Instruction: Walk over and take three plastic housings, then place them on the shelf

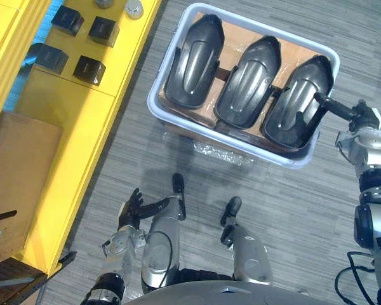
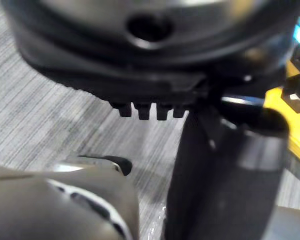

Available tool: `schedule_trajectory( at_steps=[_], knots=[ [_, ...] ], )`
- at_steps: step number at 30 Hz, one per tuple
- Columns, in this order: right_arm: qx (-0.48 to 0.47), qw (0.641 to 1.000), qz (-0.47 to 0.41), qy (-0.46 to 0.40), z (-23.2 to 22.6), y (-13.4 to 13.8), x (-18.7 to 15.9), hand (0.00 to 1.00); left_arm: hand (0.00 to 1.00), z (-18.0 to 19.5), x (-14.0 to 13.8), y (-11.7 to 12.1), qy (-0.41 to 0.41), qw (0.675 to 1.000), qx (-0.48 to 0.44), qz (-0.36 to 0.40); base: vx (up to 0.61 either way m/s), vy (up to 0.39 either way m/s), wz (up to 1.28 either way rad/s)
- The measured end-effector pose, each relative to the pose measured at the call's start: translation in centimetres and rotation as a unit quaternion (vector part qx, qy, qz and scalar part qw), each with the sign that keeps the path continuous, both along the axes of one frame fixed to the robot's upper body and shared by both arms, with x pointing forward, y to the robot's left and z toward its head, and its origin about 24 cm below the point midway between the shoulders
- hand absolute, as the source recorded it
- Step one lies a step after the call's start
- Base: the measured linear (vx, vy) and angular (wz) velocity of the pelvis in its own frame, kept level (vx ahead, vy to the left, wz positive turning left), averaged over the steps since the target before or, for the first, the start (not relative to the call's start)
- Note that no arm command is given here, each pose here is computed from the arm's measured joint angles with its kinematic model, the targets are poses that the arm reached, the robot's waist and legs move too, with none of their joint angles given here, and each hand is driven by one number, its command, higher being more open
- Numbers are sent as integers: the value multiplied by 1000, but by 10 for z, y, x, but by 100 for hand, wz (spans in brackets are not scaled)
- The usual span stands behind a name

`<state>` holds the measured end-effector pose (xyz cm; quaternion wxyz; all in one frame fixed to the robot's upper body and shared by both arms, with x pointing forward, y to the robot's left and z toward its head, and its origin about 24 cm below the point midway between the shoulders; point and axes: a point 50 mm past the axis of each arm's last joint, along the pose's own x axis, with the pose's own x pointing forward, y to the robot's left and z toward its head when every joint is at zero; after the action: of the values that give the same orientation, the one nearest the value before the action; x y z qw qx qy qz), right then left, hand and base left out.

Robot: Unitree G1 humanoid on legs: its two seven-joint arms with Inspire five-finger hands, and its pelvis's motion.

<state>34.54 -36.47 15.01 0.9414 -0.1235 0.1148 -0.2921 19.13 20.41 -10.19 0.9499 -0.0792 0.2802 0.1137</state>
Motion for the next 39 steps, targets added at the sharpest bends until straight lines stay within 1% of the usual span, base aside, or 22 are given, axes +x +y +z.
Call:
schedule_trajectory(
  at_steps=[5,10,15,16,21,23,28,34,39],
  knots=[
    [-16,1000,-3,21,5,-2,2,100,100,1,2,-4,-3,1000,-3,-3,-17,5,7],
    [-25,999,-9,39,15,-12,-2,100,100,4,10,-13,-15,1000,-17,-5,6,5,4],
    [-73,995,9,70,19,-13,-2,100,100,4,10,-17,-17,999,-28,2,0,0,0],
    [-75,994,15,77,17,-12,-1,0,100,4,11,-18,-17,999,-28,1,-11,8,4],
    [-90,991,9,100,13,-15,-4,0,100,5,14,-24,-20,999,-40,-2,2,10,6],
    [-121,986,-5,113,17,-21,-6,0,100,6,15,-26,-22,999,-42,2,0,0,0],
    [-148,981,-32,125,22,-29,-12,0,100,7,16,-30,-24,999,-42,-1,0,0,0],
    [-156,979,-33,128,20,-30,-12,0,100,7,17,-34,-23,999,-41,-4,-1,-2,1],
    [-176,977,-17,115,19,-23,-7,0,100,7,17,-35,-23,999,-42,-5,-6,-6,2]
  ],
)
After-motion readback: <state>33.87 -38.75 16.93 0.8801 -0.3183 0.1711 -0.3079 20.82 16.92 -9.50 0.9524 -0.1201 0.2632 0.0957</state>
